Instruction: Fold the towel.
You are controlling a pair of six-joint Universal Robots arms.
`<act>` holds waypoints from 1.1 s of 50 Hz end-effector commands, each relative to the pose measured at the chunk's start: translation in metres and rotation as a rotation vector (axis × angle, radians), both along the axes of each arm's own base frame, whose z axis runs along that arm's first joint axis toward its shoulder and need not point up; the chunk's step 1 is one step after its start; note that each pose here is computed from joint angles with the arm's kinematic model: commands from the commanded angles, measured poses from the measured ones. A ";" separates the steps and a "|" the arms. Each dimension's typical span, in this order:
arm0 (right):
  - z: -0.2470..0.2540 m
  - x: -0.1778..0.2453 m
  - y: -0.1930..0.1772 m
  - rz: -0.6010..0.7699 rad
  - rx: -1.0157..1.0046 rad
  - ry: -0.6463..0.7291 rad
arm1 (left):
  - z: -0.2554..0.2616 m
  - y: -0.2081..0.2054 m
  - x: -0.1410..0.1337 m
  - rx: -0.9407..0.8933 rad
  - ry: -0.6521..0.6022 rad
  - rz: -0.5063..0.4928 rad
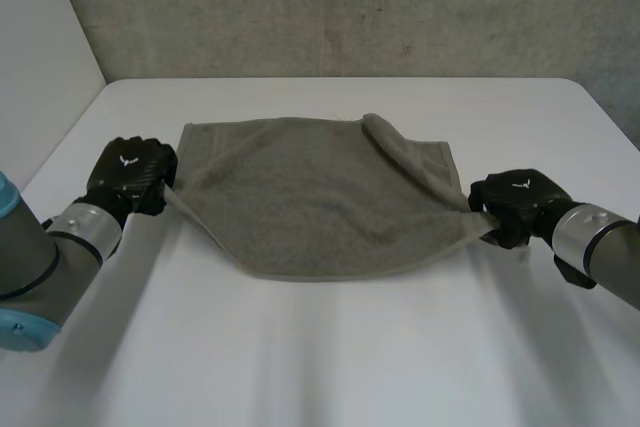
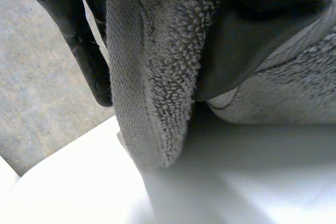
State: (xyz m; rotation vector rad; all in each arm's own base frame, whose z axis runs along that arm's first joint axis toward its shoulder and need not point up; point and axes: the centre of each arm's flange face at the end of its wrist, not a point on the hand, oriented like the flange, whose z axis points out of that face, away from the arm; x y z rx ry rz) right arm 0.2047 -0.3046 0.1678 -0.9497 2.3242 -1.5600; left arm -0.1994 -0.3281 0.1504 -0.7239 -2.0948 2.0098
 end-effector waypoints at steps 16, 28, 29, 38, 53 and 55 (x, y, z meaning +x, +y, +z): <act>-0.017 -0.003 0.006 -0.083 0.005 -0.046 | -0.016 0.015 0.002 0.054 -0.035 -0.003; 0.001 0.002 0.016 -0.061 -0.090 -0.060 | -0.010 0.009 0.012 0.006 -0.101 0.021; 0.004 0.003 0.017 -0.056 -0.097 -0.060 | -0.010 0.009 0.012 0.006 -0.101 0.021; 0.003 0.007 0.019 -0.042 -0.099 -0.047 | -0.011 0.011 0.010 0.007 -0.108 0.012; 0.004 0.002 0.017 -0.104 -0.116 -0.001 | -0.004 0.026 0.008 -0.031 -0.178 -0.008; 0.004 0.002 0.017 -0.104 -0.116 -0.001 | 0.002 0.030 0.008 -0.051 -0.190 -0.010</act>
